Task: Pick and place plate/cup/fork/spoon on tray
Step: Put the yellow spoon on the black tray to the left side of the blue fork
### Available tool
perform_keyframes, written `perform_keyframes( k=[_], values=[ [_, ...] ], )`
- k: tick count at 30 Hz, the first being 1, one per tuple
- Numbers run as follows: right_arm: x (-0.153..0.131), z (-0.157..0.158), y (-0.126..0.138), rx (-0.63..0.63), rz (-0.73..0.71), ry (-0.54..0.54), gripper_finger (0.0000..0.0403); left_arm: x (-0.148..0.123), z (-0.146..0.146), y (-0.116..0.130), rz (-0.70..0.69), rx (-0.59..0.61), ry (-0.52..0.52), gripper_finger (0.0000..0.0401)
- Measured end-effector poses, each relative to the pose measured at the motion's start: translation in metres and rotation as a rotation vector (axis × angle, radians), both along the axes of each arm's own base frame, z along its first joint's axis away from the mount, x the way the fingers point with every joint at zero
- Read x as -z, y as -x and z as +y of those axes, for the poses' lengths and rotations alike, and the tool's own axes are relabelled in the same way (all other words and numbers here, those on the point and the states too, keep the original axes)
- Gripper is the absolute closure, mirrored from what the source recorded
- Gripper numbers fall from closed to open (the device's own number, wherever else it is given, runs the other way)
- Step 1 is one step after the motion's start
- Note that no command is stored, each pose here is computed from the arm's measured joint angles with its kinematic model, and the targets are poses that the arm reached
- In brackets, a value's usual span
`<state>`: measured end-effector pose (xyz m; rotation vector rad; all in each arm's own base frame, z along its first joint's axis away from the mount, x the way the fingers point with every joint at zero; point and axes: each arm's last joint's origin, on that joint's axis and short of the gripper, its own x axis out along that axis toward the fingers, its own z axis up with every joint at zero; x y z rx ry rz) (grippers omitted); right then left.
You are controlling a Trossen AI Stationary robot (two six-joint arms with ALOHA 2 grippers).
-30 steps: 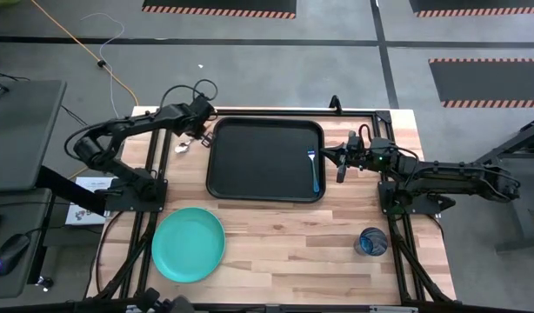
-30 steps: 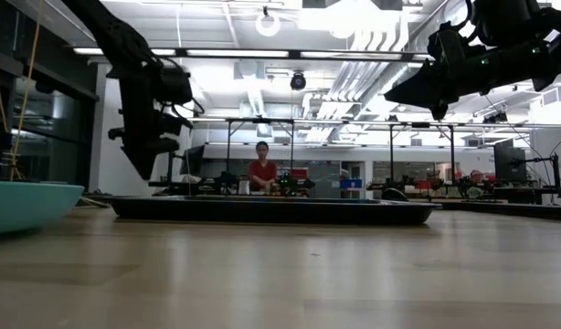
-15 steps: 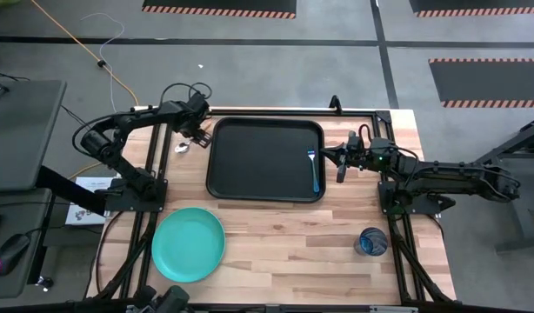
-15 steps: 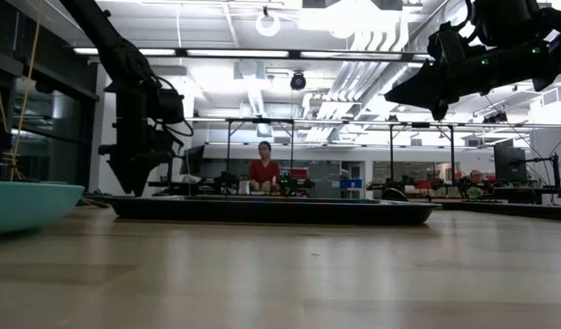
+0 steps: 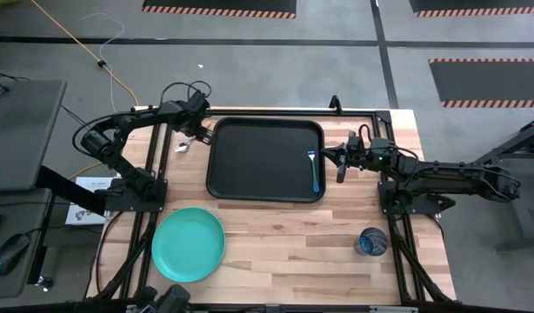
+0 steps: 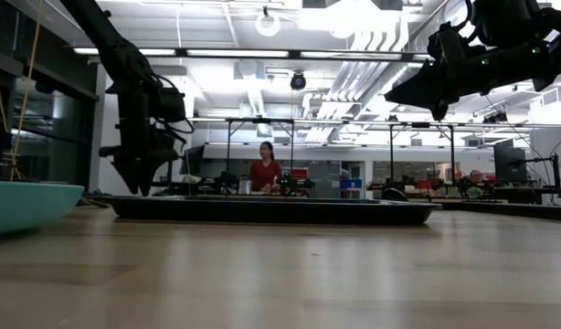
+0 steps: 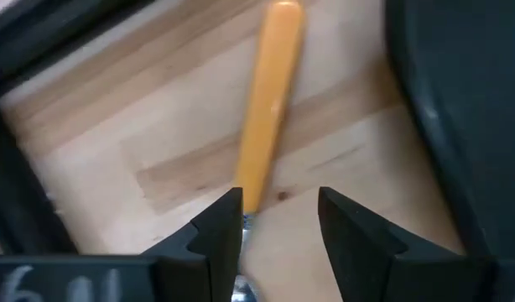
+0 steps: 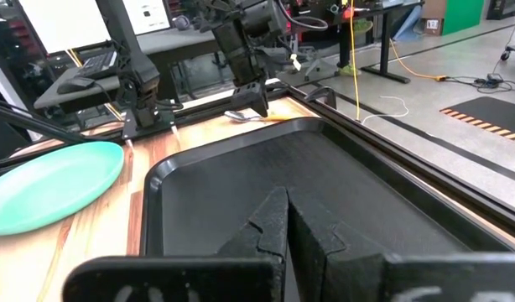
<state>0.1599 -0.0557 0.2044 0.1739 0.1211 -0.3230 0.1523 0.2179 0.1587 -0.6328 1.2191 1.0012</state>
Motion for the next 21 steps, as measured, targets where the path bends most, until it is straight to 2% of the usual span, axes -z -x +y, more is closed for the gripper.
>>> perform_keyframes(
  k=[6, 9, 11, 14, 21],
  values=[
    [0.001, 0.0, 0.0, 0.001, 0.01, -0.008, 0.0402, 0.003, 0.002, 0.0, 0.078, -0.054, -0.054, 0.0261],
    [0.002, 0.0, 0.0, 0.001, 0.017, -0.011, 0.0402, 0.015, 0.003, 0.0, 0.12, -0.077, -0.018, 0.0261],
    [0.002, 0.0, 0.0, 0.001, 0.017, -0.011, 0.0402, 0.022, 0.001, -0.005, 0.151, -0.057, 0.008, 0.0261],
    [0.002, 0.0, 0.0, 0.001, 0.017, -0.01, 0.0402, 0.025, 0.002, -0.016, 0.189, -0.037, -0.013, 0.0261],
    [0.003, 0.0, 0.0, 0.001, 0.025, -0.013, 0.0402, 0.025, 0.003, -0.022, 0.178, -0.024, -0.005, 0.0261]
  ],
)
